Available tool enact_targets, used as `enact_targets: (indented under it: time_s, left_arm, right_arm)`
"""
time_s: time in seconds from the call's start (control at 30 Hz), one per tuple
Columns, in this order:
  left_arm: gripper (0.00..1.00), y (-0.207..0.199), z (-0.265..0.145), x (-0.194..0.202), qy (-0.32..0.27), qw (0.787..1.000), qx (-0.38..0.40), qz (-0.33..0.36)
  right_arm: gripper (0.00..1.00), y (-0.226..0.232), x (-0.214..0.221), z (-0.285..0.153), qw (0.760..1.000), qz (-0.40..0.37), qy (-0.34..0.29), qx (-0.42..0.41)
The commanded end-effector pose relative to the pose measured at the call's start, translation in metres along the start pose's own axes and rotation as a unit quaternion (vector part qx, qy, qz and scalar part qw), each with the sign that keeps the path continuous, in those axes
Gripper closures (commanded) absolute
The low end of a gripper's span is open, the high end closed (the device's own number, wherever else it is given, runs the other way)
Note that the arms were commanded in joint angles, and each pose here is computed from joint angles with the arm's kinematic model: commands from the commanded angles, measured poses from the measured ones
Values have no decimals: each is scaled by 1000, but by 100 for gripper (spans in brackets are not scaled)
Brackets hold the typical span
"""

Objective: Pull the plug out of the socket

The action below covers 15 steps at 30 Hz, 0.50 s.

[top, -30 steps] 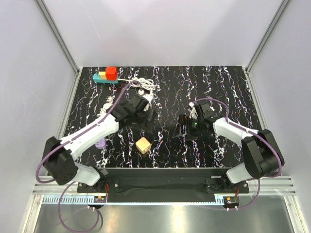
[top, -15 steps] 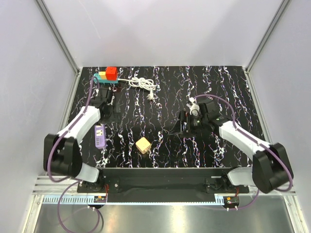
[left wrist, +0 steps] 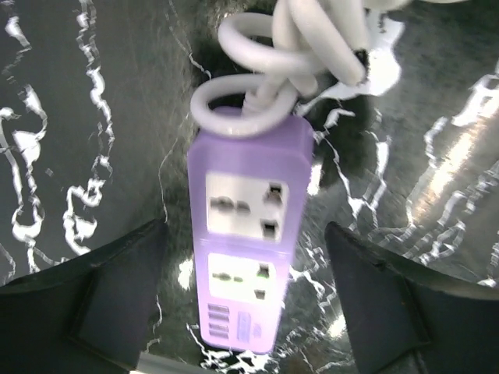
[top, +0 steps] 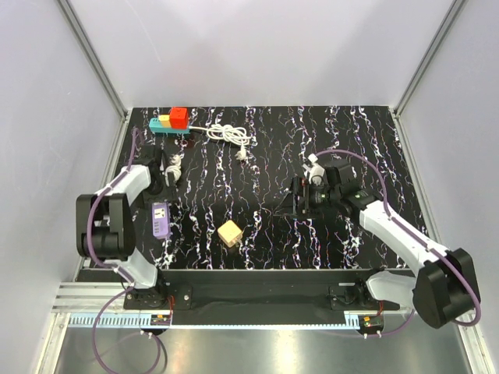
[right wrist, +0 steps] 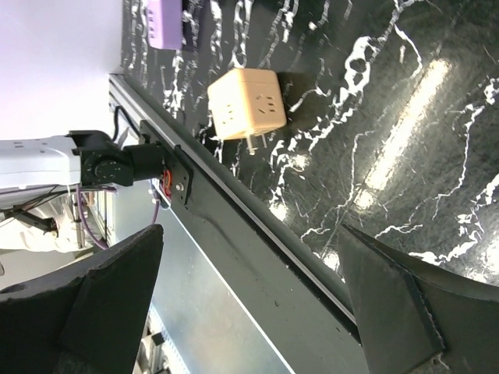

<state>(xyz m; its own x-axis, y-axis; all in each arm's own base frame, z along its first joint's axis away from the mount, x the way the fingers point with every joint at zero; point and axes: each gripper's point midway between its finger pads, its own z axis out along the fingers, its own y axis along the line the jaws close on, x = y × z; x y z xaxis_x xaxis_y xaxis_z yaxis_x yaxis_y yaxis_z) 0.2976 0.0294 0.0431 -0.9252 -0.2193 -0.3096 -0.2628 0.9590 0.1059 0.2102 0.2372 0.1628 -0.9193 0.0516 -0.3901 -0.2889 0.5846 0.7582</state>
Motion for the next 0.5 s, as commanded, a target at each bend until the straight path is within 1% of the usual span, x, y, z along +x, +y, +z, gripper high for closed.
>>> enact_targets:
  time_s: [0.0, 0.03, 0.1, 0.13, 0.17, 0.23, 0.27, 0.33, 0.4, 0.43, 0.47]
  left_arm:
    - [16, 2, 17, -2, 11, 1000, 14, 19]
    - [21, 7, 24, 1, 23, 1000, 9, 15]
    - [25, 15, 28, 5, 32, 999, -6, 15]
    - [28, 17, 28, 4, 29, 999, -8, 16]
    - [35, 21, 27, 4, 27, 999, -19, 15]
    - [41, 24, 24, 1, 19, 999, -26, 19]
    - [43, 24, 23, 0, 17, 999, -26, 19]
    - [43, 22, 21, -3, 10, 1000, -20, 18]
    - [41, 19, 19, -5, 6, 1000, -10, 14]
    - [36, 19, 17, -6, 3, 1000, -9, 10]
    - [25, 20, 14, -8, -1, 1000, -11, 4]
  right_arm:
    - [0, 5, -12, 5, 1000, -11, -11, -5]
    - [0, 6, -17, 7, 1000, -11, -17, -4]
    - [0, 3, -27, 17, 1000, -6, -26, -3]
    - [0, 3, -34, 20, 1000, -4, -30, -5]
    - [1, -1, -39, 30, 1000, 6, -28, -5]
    - [2, 2, -53, 40, 999, 6, -33, -7]
    - [3, -5, -56, 51, 1000, 11, -26, -1]
    - [5, -2, -72, 61, 999, 5, -34, 2]
    - [6, -14, -81, 75, 999, 14, -31, 18]
    - [6, -8, -96, 78, 999, 5, -42, 15]
    - [6, -19, -101, 88, 999, 12, -41, 30]
